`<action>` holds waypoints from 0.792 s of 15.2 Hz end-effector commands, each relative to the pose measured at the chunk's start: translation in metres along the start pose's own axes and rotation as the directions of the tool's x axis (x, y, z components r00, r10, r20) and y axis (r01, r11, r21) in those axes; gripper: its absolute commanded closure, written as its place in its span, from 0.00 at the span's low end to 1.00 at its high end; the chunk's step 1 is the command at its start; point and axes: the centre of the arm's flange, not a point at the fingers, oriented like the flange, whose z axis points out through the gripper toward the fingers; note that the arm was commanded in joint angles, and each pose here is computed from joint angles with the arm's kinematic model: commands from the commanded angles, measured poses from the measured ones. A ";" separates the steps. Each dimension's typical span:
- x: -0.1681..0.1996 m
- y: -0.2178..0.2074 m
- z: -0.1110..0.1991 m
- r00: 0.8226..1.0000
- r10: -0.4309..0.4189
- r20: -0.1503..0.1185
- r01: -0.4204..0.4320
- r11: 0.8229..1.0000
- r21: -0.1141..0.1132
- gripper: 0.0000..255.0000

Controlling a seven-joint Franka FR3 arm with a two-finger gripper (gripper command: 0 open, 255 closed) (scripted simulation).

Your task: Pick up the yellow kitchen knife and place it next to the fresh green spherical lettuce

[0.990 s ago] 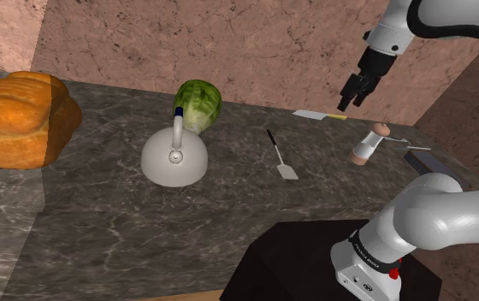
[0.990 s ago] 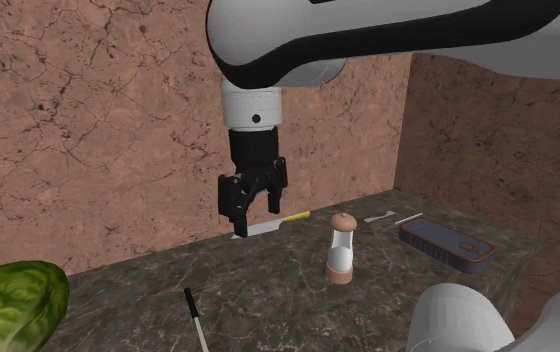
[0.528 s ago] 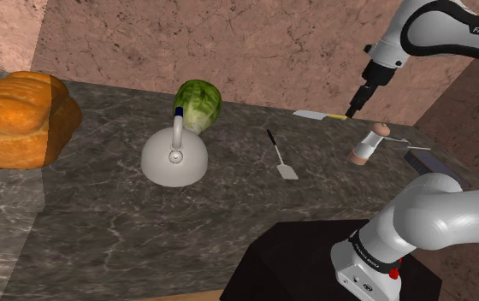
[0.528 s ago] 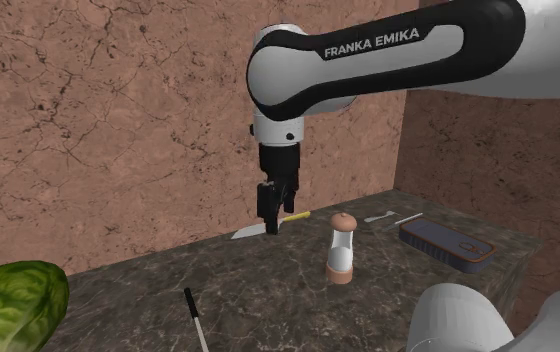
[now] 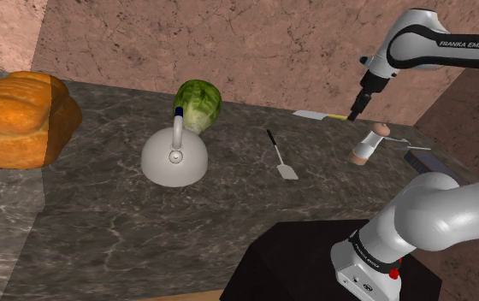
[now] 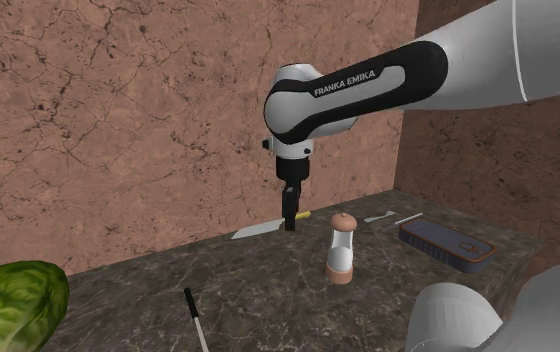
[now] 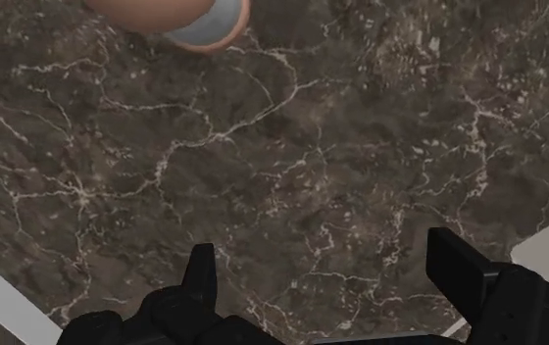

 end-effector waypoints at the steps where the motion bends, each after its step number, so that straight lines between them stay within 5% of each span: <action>1: 0.000 0.026 0.013 0.998 -0.059 -0.003 0.059 0.998 -0.004 0.00; 6: 0.005 0.084 0.042 0.981 -0.195 -0.011 0.195 0.981 -0.010 0.00; 12: 0.022 0.153 0.076 0.935 -0.354 -0.020 0.353 0.935 -0.018 0.00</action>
